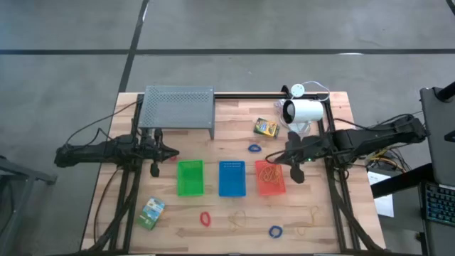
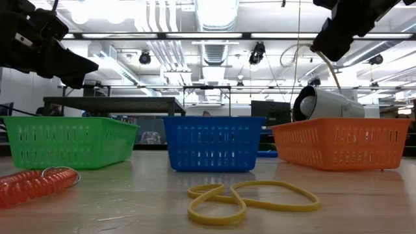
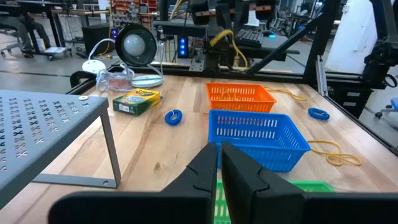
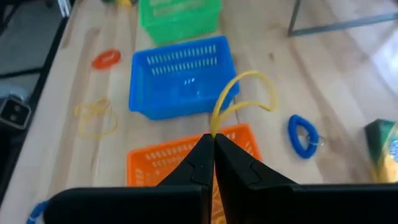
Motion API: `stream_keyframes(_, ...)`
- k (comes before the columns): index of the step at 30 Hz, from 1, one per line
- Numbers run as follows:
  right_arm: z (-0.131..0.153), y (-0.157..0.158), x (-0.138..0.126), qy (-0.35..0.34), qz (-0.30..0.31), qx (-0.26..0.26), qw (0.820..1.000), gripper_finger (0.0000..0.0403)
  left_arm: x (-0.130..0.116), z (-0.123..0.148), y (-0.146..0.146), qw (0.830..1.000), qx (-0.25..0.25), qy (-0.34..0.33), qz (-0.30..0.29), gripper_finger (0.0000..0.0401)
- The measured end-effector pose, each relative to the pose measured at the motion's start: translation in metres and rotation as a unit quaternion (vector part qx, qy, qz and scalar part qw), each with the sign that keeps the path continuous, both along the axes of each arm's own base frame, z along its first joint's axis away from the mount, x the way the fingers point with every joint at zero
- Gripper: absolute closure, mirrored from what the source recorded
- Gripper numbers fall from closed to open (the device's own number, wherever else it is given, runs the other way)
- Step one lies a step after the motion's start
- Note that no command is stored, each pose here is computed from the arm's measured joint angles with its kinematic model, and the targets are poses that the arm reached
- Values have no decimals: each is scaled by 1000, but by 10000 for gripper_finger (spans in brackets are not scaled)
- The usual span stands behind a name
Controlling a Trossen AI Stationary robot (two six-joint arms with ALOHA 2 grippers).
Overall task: Pick & Place Office Desk Supplies
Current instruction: Put the yellow rubber band into the orange bin
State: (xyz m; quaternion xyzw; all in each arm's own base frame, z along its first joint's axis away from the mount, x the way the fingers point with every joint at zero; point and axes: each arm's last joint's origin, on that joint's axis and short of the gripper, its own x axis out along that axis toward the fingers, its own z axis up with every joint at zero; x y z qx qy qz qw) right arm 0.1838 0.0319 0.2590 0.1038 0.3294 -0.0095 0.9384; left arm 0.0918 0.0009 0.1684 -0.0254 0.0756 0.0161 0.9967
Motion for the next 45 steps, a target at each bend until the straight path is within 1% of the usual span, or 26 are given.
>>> stream_keyframes(5, -10, 6, 8, 31, 11, 14, 999, 395, 0, 0, 0, 1000, 0, 0, 0, 373)
stream_keyframes(9, -18, 9, 13, 56, 5, 21, 998, 395, 0, 0, 0, 1000, 0, 0, 0, 373)
stream_keyframes(13, -29, 13, 22, 87, 14, 53, 995, 395, 0, 0, 0, 1000, 0, 0, 0, 373)
stream_keyframes(15, -36, 14, 27, 106, 3, 66, 992, 395, 0, 0, 0, 1000, 0, 0, 0, 373)
stream_keyframes(23, -62, 16, 39, 177, -44, 87, 979, 394, 0, 0, 0, 1000, 0, 0, 0, 373)
stream_keyframes(34, -110, 19, 54, 281, -72, 71, 954, 394, 0, 0, 0, 1000, 0, 0, 0, 373)
stream_keyframes(38, -118, 20, 56, 297, -85, 75, 948, 394, 0, 0, 0, 1000, 0, 0, 0, 373)
stream_keyframes(45, -115, 20, 57, 285, -83, 78, 952, 394, 0, 0, 0, 1000, 0, 0, 0, 373)
